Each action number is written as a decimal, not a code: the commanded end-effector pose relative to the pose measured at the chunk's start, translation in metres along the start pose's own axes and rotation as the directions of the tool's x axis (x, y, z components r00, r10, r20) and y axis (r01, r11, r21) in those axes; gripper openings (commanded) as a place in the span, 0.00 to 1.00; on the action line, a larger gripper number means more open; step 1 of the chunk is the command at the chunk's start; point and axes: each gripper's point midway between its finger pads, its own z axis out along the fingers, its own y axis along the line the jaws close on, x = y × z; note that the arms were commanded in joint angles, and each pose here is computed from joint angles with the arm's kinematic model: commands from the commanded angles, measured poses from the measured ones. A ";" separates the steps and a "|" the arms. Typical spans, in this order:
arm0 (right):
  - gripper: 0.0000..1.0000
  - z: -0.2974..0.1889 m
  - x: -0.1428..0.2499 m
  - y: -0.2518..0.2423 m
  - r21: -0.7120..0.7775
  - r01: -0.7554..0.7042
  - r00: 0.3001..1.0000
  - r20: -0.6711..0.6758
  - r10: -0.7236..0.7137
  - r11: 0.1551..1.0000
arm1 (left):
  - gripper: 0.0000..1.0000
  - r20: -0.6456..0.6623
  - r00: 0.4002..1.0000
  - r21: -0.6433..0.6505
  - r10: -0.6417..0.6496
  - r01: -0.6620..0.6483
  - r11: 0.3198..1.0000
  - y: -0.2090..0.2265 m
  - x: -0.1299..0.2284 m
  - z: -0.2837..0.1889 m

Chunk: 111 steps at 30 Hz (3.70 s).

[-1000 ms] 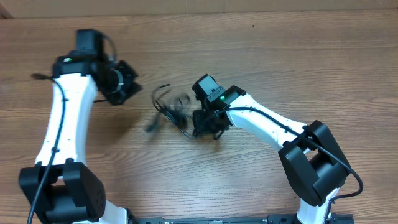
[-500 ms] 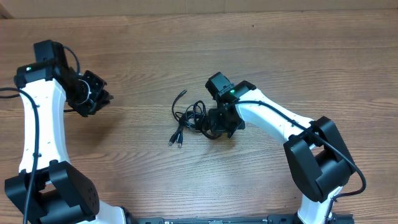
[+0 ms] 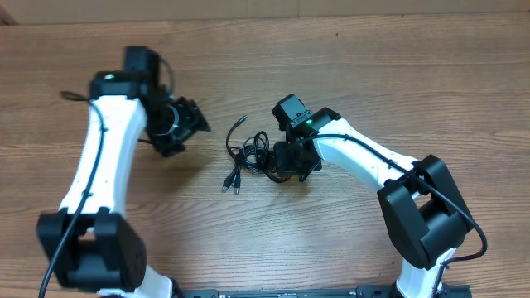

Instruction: Untangle cables

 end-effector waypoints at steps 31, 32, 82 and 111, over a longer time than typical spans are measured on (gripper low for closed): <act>0.07 -0.001 -0.001 0.009 -0.039 0.011 1.000 0.006 -0.010 0.999 | 0.41 -0.224 0.973 -0.135 0.053 -0.085 0.987 -0.036 0.035 0.137; 0.07 -0.001 -0.001 0.009 -0.039 0.011 1.000 0.006 -0.010 0.999 | 0.40 -0.224 0.973 -0.136 0.056 -0.088 0.987 -0.036 0.036 0.137; 0.04 -0.010 0.000 -0.057 0.190 0.009 1.000 -0.015 -0.007 0.982 | 0.04 0.054 0.959 0.122 -0.278 0.271 0.955 0.091 -0.051 -0.057; 0.04 -0.020 -0.022 0.037 -0.345 -0.048 0.999 -0.017 0.045 0.937 | 0.66 -0.086 0.996 0.003 -0.036 0.037 0.999 0.057 0.013 0.056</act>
